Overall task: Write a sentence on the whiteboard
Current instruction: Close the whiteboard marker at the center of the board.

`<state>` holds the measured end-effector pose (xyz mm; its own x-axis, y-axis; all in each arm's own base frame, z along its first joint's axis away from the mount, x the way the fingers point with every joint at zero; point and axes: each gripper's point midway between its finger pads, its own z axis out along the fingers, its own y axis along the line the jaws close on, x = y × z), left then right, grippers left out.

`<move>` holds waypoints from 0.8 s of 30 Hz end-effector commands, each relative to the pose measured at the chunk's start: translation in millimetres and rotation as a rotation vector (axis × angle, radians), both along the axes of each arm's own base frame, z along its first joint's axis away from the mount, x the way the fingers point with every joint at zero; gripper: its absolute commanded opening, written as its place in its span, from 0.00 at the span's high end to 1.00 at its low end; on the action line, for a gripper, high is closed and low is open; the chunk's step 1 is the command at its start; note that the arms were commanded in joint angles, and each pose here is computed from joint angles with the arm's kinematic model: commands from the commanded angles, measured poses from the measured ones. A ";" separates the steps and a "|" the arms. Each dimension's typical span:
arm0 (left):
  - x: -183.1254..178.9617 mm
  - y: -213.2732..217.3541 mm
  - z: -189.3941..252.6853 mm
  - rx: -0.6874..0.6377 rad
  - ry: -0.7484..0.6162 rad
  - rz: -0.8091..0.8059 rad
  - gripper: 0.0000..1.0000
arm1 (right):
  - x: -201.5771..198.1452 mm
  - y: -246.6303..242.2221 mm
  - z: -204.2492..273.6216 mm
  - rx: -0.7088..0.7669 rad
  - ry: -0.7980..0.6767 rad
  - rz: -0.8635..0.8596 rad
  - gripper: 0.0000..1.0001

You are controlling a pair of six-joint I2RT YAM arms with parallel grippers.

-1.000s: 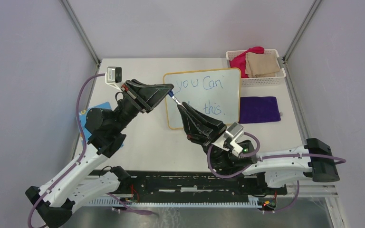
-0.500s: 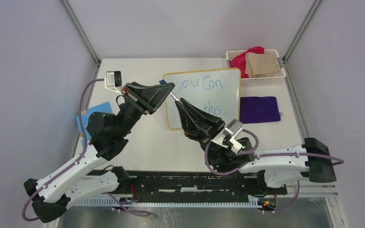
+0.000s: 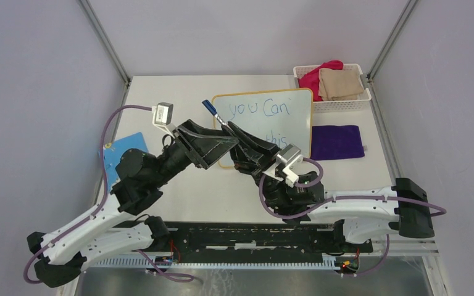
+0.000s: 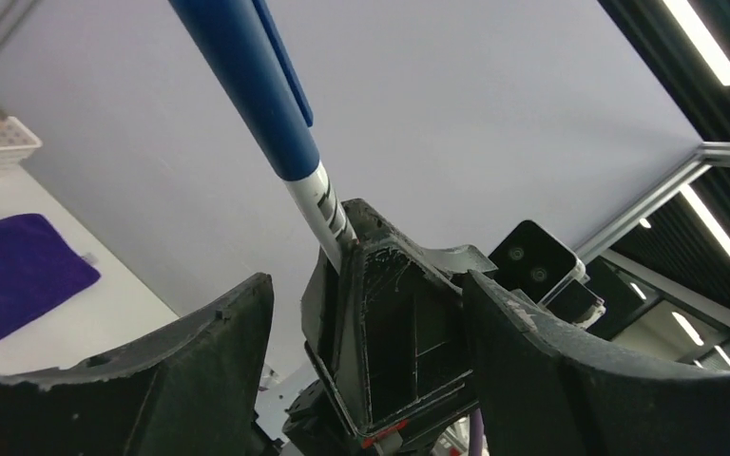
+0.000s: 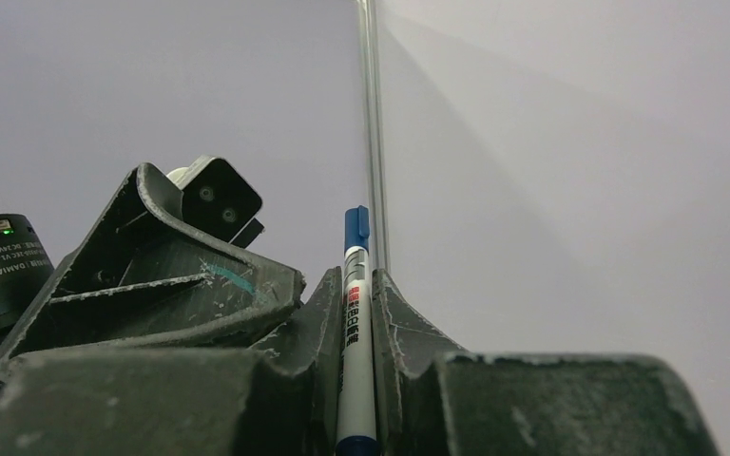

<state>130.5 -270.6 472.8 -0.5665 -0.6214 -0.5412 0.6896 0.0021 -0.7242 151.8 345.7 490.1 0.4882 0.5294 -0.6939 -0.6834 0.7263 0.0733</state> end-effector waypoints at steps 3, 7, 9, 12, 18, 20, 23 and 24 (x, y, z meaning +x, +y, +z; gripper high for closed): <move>8.6 35.0 26.6 0.006 -0.093 0.188 0.18 | -7.1 -14.7 16.3 0.043 -0.005 0.044 1.00; 18.3 47.4 33.8 0.004 -0.077 0.271 0.17 | -11.2 -19.9 15.0 0.045 -0.012 0.067 1.00; 21.9 51.9 35.7 -0.010 -0.063 0.297 0.17 | -13.5 -22.2 13.4 0.046 -0.016 0.079 1.00; 24.7 52.3 38.7 -0.035 -0.047 0.304 0.17 | -17.0 -27.1 13.8 0.058 -0.027 0.096 1.00; 14.9 32.0 50.2 -0.086 -0.074 0.189 0.19 | -20.6 -33.8 13.5 0.077 -0.031 0.118 1.00; 14.3 28.6 52.4 -0.099 -0.073 0.172 0.20 | -23.0 -36.7 14.6 0.088 -0.035 0.131 1.00; 15.5 26.1 53.9 -0.117 -0.062 0.162 0.21 | -25.4 -39.3 14.6 0.095 -0.036 0.148 1.00; 16.0 25.3 53.8 -0.121 -0.056 0.159 0.22 | -25.9 -41.0 14.8 0.100 -0.035 0.151 1.00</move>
<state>158.8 -254.2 492.1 -0.4200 -0.7203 -0.5521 0.6923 0.1390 -0.7081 134.3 323.1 487.6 0.4368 0.5899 -0.6792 -0.7592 0.6467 0.0734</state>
